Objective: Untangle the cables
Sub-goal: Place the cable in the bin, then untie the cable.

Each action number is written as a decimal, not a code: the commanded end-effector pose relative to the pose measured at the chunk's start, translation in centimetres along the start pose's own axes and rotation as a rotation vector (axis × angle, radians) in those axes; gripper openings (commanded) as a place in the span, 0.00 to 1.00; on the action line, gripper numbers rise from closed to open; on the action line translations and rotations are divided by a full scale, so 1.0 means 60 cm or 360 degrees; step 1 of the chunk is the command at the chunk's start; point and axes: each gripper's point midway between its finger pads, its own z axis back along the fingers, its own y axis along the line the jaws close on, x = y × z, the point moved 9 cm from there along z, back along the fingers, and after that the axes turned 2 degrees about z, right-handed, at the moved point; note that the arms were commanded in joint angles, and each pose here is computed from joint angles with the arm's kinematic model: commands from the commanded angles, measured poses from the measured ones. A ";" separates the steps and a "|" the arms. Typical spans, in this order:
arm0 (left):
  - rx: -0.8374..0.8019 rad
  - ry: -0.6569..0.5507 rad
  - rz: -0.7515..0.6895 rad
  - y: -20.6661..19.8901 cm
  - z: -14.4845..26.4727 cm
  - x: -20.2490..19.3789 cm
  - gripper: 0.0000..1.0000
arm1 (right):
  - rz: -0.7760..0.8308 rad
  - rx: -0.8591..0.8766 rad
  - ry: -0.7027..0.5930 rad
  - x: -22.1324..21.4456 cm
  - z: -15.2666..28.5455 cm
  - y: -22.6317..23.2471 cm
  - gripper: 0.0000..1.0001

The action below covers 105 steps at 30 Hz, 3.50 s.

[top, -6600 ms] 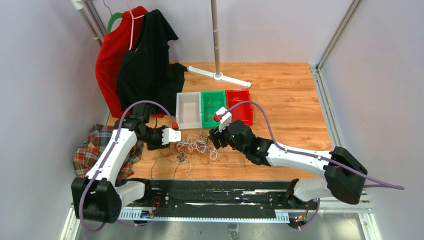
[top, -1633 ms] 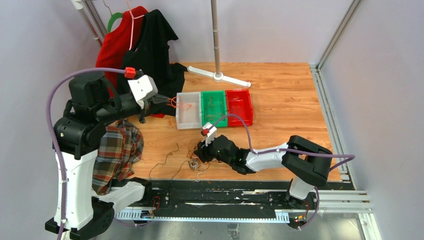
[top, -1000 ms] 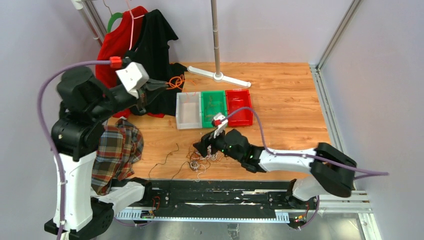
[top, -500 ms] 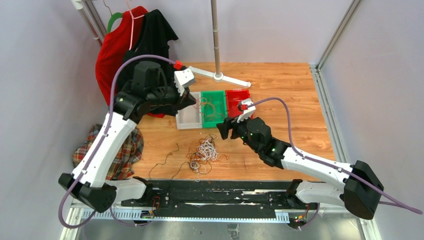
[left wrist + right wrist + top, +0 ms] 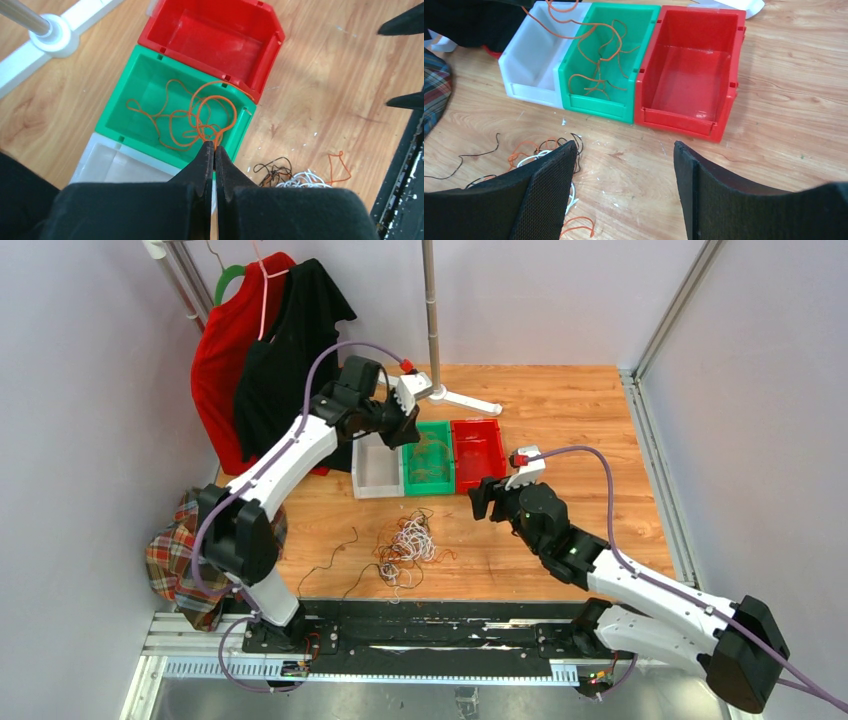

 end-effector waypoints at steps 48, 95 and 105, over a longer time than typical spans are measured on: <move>-0.0011 0.0394 -0.0290 -0.040 -0.028 0.008 0.98 | 0.0047 -0.0005 0.0043 0.026 0.024 -0.029 0.75; -0.0180 0.0598 -0.0392 -0.127 0.036 -0.296 0.01 | 0.0071 0.0710 0.0603 -0.160 -0.078 0.141 0.70; -0.0115 0.0498 -0.0580 -0.124 0.080 -0.224 0.01 | 0.0108 0.0391 0.0653 -0.179 -0.067 0.099 0.30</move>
